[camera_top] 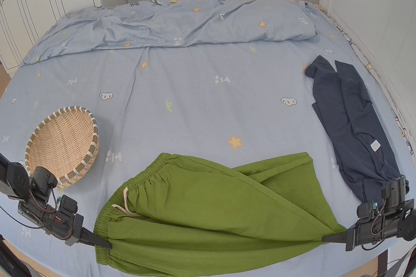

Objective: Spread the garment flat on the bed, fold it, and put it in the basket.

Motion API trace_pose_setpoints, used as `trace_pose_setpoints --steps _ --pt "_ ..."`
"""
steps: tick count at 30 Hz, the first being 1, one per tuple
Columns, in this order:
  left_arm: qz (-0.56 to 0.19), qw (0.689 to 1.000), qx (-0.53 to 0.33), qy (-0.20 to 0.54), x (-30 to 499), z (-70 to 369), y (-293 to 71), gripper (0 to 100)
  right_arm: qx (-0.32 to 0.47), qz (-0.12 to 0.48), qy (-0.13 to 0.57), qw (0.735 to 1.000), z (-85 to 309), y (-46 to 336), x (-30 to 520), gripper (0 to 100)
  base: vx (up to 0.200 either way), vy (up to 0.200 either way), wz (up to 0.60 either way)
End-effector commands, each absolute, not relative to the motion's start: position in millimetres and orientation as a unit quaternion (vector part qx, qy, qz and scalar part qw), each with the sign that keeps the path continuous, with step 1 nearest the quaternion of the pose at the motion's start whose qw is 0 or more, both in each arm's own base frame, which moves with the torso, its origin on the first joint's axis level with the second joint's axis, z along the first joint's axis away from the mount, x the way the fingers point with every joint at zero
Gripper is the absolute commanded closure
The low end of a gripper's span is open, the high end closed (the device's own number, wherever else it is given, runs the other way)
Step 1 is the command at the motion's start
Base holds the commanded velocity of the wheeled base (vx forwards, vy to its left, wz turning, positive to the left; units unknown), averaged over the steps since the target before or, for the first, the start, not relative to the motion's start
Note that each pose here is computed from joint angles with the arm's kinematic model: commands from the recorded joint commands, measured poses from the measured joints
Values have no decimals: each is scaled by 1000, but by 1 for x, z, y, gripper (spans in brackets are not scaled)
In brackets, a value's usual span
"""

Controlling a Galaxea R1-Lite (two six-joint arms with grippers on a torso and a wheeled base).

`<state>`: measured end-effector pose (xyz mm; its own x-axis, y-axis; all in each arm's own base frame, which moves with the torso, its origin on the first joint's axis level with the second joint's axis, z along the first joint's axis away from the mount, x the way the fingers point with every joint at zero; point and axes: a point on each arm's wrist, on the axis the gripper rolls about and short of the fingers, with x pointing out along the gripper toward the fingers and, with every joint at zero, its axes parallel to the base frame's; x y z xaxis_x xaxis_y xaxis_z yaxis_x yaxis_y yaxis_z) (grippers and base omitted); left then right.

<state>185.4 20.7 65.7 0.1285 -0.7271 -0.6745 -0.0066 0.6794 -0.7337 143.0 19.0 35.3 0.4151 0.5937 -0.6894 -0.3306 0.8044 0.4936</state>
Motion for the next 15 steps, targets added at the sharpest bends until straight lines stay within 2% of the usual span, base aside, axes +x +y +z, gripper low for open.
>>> trace_pose_setpoints --steps 1,2,3,5,6,12,15 --pt "-266 679 -303 613 186 61 18 100 145 281 479 819 30 20 139 100 0 0 0" --pt "-266 679 -303 614 186 60 18 100 145 282 483 816 29 21 139 100 0 0 0" --pt "-266 679 -303 614 186 60 18 100 145 282 483 816 29 21 139 0 0 0 0" --pt "-265 680 -302 613 187 60 18 100 145 284 490 811 27 22 140 0 0 0 0" --pt "-265 680 -302 613 187 60 18 0 145 284 491 811 26 22 140 0 0 0 0" --pt "-264 684 -302 609 187 63 19 0 144 286 485 814 28 22 140 0 0 0 0" --pt "-259 702 -301 591 187 76 23 0 140 286 456 831 36 20 140 0 0 0 0"
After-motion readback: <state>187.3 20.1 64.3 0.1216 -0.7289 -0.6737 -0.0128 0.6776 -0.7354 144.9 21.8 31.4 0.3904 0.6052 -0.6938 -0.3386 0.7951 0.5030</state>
